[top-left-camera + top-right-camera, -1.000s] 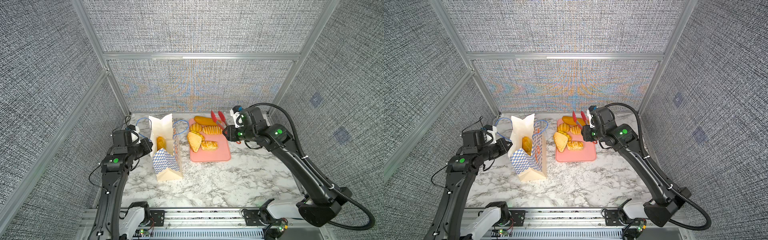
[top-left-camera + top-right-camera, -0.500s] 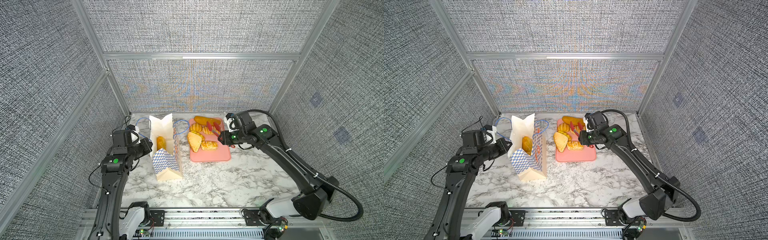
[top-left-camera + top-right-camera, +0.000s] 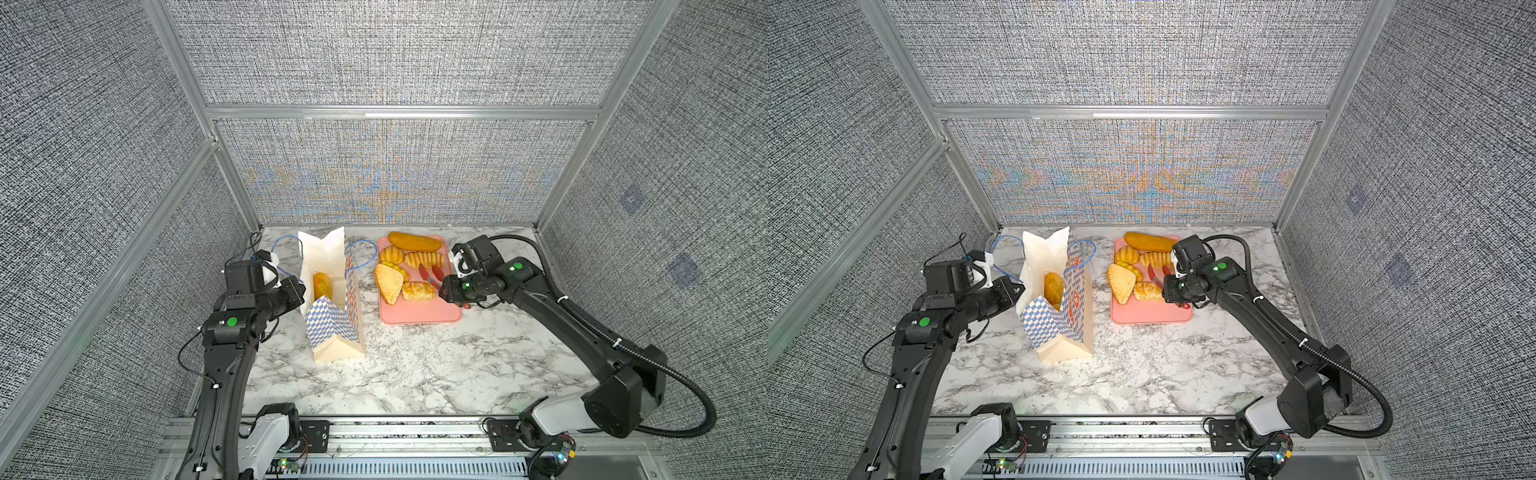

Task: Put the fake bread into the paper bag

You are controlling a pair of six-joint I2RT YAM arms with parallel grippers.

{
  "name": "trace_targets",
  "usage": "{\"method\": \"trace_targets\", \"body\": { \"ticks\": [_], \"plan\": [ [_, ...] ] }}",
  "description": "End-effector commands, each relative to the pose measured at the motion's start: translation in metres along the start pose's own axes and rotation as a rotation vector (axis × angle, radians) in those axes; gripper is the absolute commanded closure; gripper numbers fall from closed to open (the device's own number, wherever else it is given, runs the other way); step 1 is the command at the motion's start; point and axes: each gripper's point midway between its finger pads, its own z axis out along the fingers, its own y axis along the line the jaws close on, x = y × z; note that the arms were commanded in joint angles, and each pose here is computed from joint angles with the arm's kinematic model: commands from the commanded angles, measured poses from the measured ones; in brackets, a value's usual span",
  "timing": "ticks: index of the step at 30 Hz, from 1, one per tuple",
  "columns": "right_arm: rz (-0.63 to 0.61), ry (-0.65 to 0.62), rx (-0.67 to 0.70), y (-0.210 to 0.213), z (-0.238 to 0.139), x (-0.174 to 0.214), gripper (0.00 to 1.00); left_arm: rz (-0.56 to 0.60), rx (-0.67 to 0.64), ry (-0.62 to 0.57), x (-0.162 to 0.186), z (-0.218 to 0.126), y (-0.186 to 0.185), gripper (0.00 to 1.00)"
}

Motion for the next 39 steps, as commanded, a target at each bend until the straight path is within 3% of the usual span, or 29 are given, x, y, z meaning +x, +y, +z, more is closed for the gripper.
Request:
{"method": "trace_targets", "body": {
  "ticks": [1, 21, 39],
  "plan": [
    [0.032, -0.006, -0.039, 0.005, 0.000, 0.004, 0.53, -0.003, 0.003, -0.002, -0.001, 0.002, 0.000, 0.96],
    [0.163, 0.068, -0.138, 0.006, 0.021, 0.052, 0.53, -0.008, 0.007, 0.001, -0.001, 0.004, 0.000, 0.96],
    [0.159, 0.075, -0.082, -0.001, 0.044, 0.032, 0.54, -0.003, -0.006, 0.010, 0.001, 0.007, 0.004, 0.96]
  ]
}}
